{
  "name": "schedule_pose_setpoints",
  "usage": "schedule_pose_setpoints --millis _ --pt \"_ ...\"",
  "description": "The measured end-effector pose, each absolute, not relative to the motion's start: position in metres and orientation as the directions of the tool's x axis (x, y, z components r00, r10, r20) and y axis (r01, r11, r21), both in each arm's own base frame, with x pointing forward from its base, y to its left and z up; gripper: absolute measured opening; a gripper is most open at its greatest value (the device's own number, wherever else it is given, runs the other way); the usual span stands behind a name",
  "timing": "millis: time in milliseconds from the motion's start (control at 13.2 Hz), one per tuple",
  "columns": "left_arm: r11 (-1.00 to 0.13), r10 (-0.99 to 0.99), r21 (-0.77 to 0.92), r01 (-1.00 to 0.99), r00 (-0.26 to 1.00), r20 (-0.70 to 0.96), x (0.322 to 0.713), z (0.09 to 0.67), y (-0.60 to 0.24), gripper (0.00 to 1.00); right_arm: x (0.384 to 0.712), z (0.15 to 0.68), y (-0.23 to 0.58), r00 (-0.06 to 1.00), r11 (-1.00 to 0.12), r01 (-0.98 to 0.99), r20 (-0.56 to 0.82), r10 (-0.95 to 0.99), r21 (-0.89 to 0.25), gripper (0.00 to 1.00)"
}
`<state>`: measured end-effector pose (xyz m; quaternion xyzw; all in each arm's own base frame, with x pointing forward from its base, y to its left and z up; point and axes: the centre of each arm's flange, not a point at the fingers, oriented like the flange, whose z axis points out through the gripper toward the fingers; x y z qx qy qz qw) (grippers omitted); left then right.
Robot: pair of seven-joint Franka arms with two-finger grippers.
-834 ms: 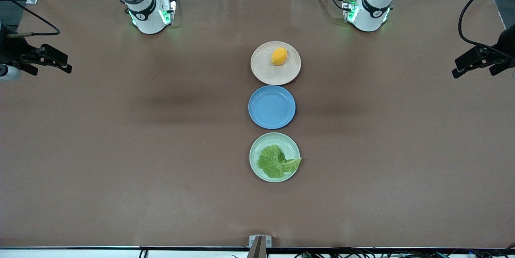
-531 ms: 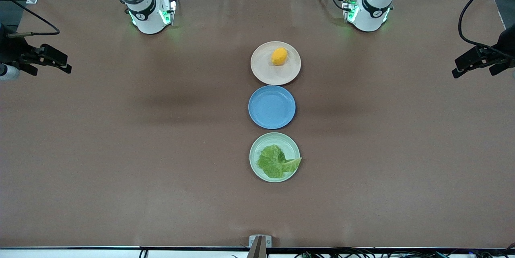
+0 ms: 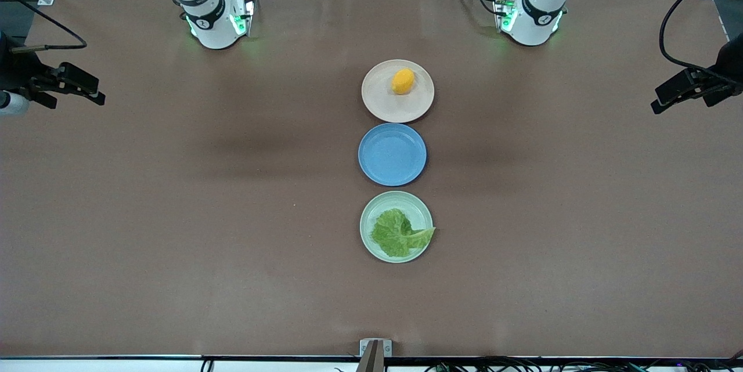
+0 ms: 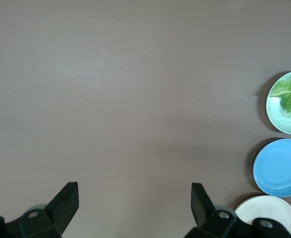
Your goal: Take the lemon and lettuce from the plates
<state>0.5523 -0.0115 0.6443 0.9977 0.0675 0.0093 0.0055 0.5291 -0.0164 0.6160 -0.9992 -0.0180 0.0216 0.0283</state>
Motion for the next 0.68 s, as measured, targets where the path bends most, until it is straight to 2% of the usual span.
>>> schedule_pose_setpoints --millis 228,683 --pt "-0.995 0.1 0.009 0.101 0.995 -0.024 0.56 0.623 -0.047 1.0 0.529 0.616 -0.017 0.998 -0.998 0.034 -0.044 0.037 -0.058 1.0" --pt "-0.984 0.18 -0.024 0.179 0.976 -0.119 0.593 0.526 -0.162 1.0 0.529 0.615 -0.017 0.998 -0.998 0.035 -0.044 0.037 -0.057 1.0"
